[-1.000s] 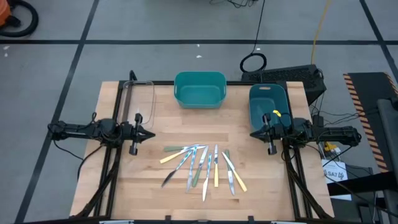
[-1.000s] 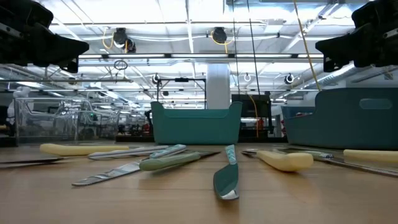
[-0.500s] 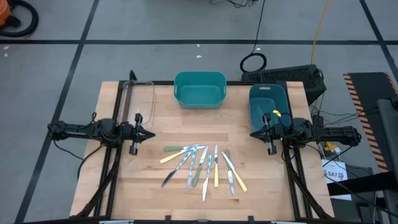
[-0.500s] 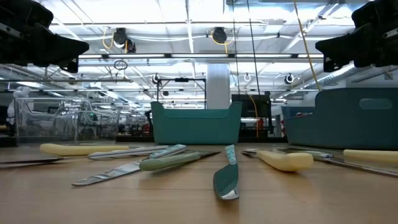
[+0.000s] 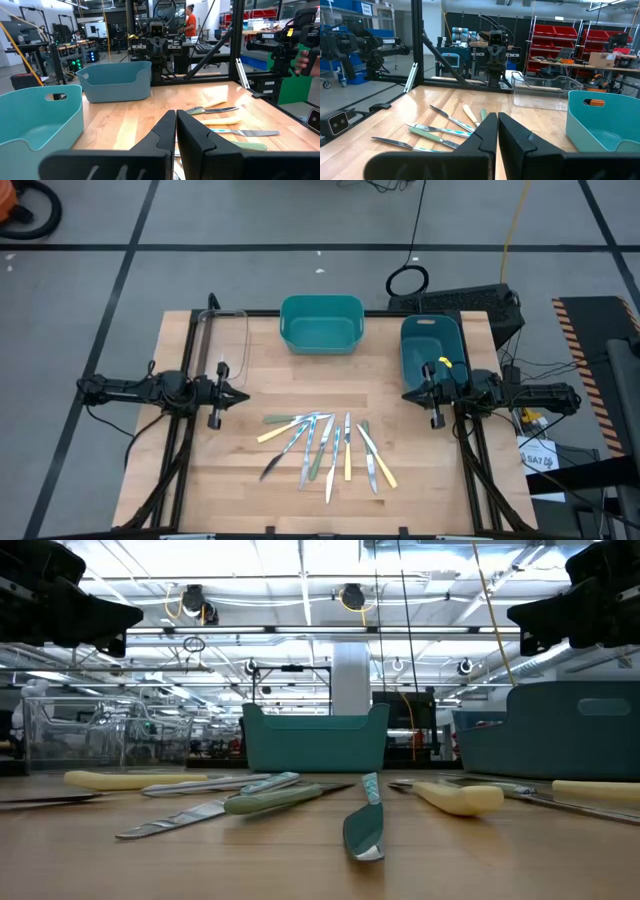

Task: Sort silverware by color (type)

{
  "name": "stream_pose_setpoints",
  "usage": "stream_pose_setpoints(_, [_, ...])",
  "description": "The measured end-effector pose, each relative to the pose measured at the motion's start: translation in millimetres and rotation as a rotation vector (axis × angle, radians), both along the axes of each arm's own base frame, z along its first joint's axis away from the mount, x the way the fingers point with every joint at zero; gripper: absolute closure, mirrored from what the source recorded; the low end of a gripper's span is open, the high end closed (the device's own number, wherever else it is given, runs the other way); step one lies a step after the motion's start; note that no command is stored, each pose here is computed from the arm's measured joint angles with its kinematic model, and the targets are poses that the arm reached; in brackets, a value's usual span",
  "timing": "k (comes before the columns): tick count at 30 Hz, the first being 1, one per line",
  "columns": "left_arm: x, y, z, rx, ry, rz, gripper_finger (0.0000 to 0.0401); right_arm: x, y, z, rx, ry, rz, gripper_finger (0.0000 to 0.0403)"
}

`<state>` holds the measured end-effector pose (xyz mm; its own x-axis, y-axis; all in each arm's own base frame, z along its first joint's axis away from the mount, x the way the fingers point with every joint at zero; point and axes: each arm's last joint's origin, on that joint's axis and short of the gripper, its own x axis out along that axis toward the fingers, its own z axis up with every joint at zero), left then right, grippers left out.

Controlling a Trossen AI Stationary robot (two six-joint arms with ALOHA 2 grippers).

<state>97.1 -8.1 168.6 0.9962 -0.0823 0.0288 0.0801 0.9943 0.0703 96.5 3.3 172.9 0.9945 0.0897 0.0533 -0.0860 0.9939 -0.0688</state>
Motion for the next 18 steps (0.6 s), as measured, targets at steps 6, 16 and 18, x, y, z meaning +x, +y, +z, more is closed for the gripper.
stream_pose_setpoints(6, [0, 0, 0, 0.000, 0.000, 0.000, 0.0377, 0, 0, 0, 0.000, 0.000, 0.000, 0.0392])
stream_pose_setpoints(16, [0, 0, 0, 0.000, 0.000, 0.000, 0.0377, 0, 0, 8, 0.157, -0.053, 0.015, 0.0392])
stream_pose_setpoints(18, [0, 0, 0, 0.000, 0.000, 0.000, 0.0377, 0, 0, 13, 0.180, -0.043, 0.020, 0.0394])
